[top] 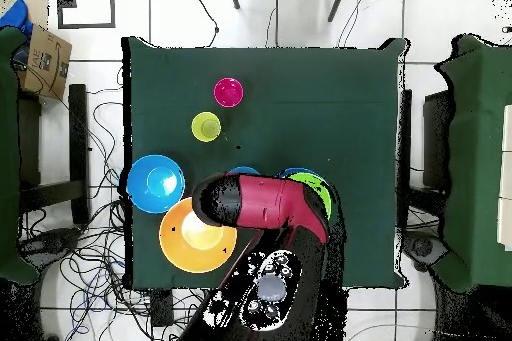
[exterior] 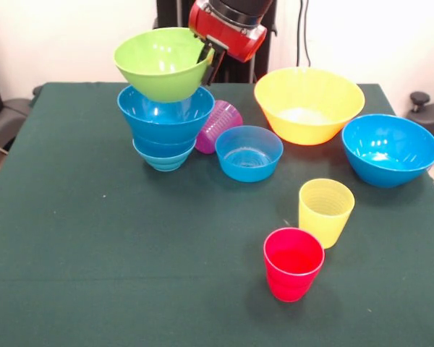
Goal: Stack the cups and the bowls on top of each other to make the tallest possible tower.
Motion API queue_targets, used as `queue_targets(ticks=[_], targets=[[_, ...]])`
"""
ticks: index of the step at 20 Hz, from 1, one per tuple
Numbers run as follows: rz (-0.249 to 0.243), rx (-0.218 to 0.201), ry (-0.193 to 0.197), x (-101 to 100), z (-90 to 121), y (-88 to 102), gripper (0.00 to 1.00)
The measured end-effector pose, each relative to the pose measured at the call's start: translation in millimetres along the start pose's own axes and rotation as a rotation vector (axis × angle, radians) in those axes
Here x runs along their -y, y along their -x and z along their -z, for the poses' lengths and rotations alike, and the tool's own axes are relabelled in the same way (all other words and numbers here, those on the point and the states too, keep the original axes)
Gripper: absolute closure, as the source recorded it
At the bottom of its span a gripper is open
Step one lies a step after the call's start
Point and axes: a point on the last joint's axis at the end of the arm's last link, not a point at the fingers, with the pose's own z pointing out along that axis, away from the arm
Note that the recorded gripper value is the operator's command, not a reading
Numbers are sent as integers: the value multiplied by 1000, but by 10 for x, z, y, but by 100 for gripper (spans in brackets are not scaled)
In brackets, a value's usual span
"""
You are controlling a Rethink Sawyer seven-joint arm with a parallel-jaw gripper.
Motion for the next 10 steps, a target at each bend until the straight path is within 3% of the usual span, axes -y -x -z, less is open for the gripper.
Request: queue_targets(ticks=[10], targets=[[-8, -18, -22, 15, -179, -66, 100]])
